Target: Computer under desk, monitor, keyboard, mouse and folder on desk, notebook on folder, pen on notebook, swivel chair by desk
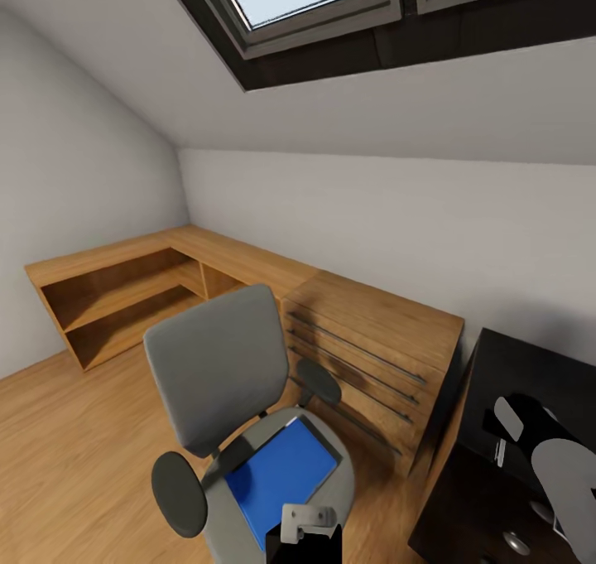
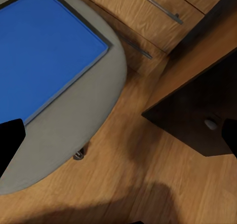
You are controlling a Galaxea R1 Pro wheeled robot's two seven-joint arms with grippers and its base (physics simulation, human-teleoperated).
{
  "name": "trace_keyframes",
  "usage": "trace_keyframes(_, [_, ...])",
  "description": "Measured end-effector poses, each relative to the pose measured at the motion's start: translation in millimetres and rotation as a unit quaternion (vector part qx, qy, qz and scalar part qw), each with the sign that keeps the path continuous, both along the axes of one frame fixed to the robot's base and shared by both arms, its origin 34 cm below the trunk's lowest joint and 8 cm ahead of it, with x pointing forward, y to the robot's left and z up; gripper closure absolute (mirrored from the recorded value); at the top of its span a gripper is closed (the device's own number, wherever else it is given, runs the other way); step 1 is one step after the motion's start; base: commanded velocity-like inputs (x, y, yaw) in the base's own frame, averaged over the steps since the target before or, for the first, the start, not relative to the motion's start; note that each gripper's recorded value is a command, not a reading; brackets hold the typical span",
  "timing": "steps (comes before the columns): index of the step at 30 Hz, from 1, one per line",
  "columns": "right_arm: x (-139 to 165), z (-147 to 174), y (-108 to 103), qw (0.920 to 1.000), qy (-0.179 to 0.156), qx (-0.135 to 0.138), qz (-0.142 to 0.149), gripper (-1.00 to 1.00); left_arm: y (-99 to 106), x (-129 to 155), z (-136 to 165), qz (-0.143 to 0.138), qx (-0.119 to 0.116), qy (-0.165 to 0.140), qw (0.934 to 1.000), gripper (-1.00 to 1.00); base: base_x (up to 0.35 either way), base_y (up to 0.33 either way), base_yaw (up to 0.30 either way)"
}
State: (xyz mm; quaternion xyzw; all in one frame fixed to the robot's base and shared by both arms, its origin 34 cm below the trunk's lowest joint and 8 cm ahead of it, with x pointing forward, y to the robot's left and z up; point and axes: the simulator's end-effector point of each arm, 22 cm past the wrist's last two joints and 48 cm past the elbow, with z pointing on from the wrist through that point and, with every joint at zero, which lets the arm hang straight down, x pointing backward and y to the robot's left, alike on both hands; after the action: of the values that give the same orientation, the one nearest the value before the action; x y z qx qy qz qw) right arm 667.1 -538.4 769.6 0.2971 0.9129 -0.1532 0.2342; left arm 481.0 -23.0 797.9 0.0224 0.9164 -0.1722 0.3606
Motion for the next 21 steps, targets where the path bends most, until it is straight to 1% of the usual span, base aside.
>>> trace_keyframes(21, [0.9,-30.9,-0.8,1.0,0.001,-0.003,0.002,1.0,-0.5,0.8,-31.4,0.0,0.0,0.0,1.0,-1.0,0.0,0.0,0.0])
